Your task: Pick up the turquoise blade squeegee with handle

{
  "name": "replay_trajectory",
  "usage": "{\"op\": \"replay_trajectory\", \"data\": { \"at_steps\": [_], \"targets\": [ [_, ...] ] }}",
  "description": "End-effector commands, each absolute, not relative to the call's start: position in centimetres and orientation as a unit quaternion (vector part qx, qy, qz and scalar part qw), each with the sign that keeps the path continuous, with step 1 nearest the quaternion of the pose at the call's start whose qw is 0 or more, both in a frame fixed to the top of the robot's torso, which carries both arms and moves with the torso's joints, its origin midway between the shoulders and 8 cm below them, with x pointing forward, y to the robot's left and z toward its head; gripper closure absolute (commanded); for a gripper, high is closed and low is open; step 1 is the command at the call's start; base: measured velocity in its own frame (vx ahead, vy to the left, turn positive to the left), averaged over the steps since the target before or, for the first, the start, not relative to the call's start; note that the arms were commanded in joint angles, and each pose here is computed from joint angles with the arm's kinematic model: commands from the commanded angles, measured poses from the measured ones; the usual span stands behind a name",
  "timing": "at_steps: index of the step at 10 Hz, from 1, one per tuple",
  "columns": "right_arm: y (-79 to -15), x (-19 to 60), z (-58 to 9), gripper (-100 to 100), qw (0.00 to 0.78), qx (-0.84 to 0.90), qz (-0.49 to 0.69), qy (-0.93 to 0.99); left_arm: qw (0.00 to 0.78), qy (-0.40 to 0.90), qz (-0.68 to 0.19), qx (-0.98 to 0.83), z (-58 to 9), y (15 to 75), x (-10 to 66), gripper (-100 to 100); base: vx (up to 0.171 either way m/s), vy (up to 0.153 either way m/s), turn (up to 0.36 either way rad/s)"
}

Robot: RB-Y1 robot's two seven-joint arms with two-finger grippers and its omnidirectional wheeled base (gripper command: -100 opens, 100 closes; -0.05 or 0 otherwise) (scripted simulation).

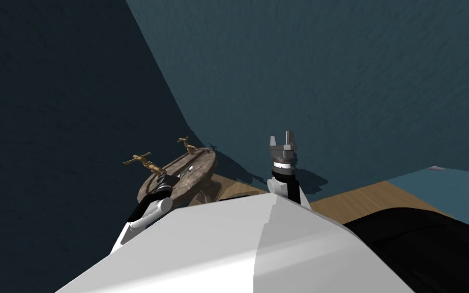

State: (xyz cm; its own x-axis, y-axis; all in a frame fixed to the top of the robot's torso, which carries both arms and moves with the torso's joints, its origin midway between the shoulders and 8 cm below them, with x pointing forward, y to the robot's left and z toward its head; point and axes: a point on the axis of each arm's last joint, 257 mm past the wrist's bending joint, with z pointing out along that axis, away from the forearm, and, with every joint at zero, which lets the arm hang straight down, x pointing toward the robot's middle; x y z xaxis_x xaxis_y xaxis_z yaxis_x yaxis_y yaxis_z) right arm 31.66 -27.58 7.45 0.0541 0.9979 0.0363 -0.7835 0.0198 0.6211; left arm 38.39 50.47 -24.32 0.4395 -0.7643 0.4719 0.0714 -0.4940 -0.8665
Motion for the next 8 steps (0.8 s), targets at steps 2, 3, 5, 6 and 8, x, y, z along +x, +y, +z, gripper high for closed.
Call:
{"op": "replay_trajectory", "data": {
  "at_steps": [2, 3, 5, 6, 8],
  "targets": [
    [-27.6, 31.7, 7.5, 0, 0.681, 0.251, 0.654, 0.214, 0.426, 0.227, -0.456, -0.748, -26.1, 51.2, 37.8, -100, 0.11, -0.036, 0.01],
    [-27.6, 31.7, 7.5, 0, 0.681, 0.251, 0.654, 0.214, 0.416, 0.219, -0.447, -0.761, -27.3, 51.8, 37.3, -100, 0.125, -0.056, 0.041],
    [-27.6, 31.7, 7.5, 0, 0.681, 0.251, 0.654, 0.214, 0.397, 0.205, -0.43, -0.785, -29.5, 52.7, 36.3, -100, 0.151, -0.069, 0.037],
    [-27.6, 31.7, 7.5, 0, 0.681, 0.251, 0.654, 0.214, 0.388, 0.198, -0.422, -0.795, -30.5, 53.1, 35.8, -100, 0.149, -0.082, 0.03],
    [-27.6, 31.7, 7.5, 0, 0.681, 0.251, 0.654, 0.214, 0.373, 0.188, -0.409, -0.811, -32.1, 53.9, 35.0, -100, 0.151, -0.077, 0.028]
  ]
}}
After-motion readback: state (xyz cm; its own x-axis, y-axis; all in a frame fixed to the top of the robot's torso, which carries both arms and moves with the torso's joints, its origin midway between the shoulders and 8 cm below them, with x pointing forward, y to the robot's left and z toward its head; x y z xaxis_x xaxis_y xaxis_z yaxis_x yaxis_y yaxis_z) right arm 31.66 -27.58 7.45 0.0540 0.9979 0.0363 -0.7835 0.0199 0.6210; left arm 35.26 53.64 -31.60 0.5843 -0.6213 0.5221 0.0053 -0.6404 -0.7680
